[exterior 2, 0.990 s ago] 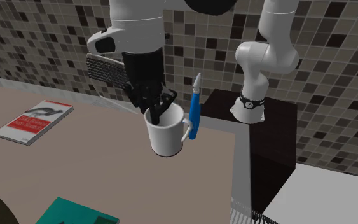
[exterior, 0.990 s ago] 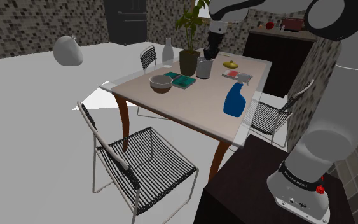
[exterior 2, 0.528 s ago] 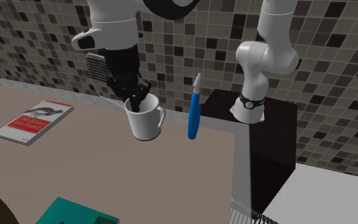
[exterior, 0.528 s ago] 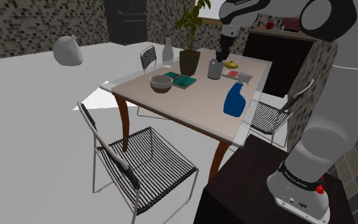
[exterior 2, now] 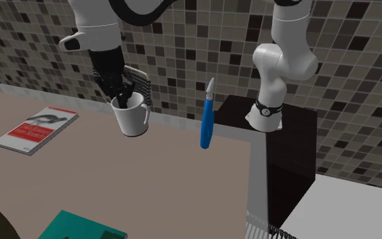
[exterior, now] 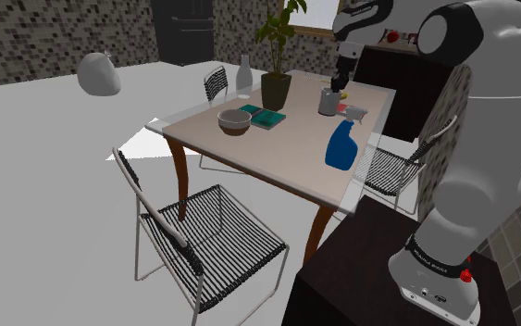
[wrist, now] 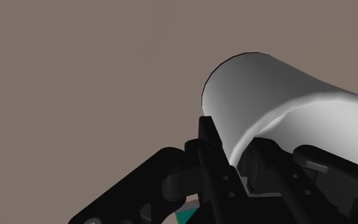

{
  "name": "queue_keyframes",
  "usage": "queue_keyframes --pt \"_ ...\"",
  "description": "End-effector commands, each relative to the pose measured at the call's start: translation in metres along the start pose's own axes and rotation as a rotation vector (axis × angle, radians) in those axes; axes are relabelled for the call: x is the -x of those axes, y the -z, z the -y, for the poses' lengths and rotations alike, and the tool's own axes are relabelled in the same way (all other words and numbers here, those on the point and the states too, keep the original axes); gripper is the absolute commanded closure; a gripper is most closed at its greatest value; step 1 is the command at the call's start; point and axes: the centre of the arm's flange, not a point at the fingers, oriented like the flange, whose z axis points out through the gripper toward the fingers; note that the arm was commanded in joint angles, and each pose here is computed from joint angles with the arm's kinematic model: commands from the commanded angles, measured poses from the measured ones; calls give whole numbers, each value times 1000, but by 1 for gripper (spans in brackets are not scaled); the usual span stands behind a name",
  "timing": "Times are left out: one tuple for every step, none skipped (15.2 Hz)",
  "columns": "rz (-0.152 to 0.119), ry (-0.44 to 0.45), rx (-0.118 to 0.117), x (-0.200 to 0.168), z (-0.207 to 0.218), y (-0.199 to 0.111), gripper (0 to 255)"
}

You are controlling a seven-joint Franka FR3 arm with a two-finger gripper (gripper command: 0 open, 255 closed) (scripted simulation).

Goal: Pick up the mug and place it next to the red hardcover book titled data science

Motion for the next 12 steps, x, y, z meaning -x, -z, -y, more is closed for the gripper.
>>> queue_keyframes --pt "-1 1 0 8 -26 -1 255" --pt "-1 1 0 11 -38 -3 255" --pt "-1 1 0 15 -51 -4 255" --pt "-1 1 0 18 -64 -5 255" --pt "-1 1 0 21 -76 -6 255" --pt "-1 1 0 25 -89 -7 255" --pt "-1 1 0 28 -102 -9 255" --pt "-1 1 0 32 -114 -10 255" --pt "-1 1 0 35 -127 -11 255" --pt "-1 1 0 38 -140 -12 255" --pt "-1 1 0 42 -153 -13 255" --pt "-1 1 0 45 -165 -15 255"
